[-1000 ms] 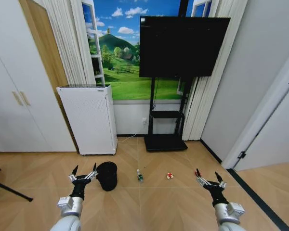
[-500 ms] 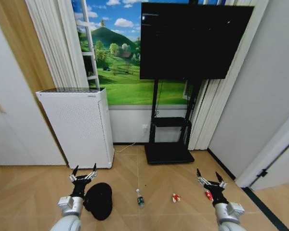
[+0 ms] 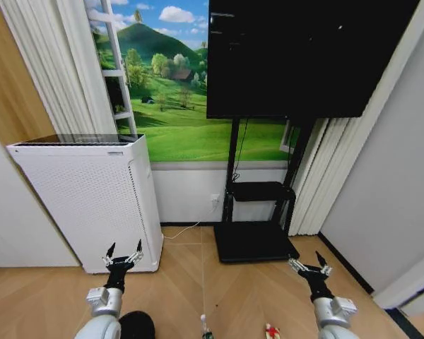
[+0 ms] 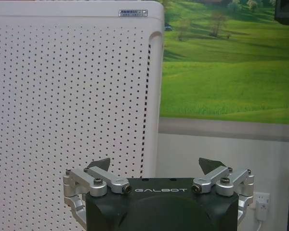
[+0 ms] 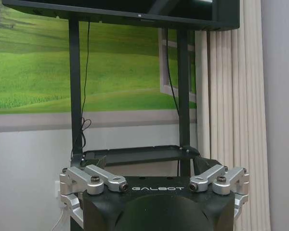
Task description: Pick up the trash bin and place the garbage on the floor into it.
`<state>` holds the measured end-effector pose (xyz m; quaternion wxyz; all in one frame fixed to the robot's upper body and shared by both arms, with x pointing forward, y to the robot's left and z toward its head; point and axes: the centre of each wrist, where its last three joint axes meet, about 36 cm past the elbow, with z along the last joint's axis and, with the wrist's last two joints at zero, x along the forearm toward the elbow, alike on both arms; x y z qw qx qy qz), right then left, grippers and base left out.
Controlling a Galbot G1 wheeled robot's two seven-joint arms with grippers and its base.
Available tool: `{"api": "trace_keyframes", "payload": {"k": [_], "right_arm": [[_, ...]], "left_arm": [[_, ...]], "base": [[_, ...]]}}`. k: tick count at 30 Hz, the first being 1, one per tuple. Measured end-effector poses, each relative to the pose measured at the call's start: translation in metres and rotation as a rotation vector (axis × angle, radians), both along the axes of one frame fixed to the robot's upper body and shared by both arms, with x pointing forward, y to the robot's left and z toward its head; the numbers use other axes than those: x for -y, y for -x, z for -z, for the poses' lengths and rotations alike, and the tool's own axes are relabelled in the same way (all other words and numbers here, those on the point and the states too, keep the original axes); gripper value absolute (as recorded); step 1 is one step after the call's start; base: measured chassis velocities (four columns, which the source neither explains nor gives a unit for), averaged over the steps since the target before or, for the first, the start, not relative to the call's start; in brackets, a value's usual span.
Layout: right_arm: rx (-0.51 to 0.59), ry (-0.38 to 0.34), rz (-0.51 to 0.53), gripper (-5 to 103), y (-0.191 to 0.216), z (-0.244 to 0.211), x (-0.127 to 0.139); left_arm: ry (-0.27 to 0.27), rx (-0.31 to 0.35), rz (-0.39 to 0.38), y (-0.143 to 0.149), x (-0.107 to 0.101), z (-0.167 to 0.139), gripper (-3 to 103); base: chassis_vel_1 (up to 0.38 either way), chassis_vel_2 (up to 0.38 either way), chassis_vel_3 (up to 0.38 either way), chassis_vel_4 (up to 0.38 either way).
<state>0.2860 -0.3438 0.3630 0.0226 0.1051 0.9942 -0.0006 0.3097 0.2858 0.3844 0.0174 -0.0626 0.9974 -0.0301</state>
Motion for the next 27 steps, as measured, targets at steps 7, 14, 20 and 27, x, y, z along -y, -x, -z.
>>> {"api": "trace_keyframes", "payload": {"k": [7,14,20,27], "right_arm": [[0.013,0.033,0.002,100,0.0014,0.0051,0.0005],[0.009,0.035,0.000,100,0.0022,0.0067,0.0005],[0.008,0.036,-0.003,100,0.0029,0.0087,-0.0003],[0.006,0.038,-0.006,100,0.0028,0.0093,-0.0011]], "left_arm": [[0.021,-0.005,-0.010,0.0019,0.0012,0.0016,100],[0.046,0.012,-0.005,0.0025,0.0046,0.0013,100],[0.017,0.009,-0.010,0.0028,0.0046,0.0035,100],[0.014,0.007,-0.010,0.0030,0.0050,0.0046,100]], "base": [[0.033,-0.039,-0.060,0.031],[0.015,-0.020,-0.028,0.012],[0.000,0.000,0.000,0.000],[0.000,0.000,0.000,0.000]]}}
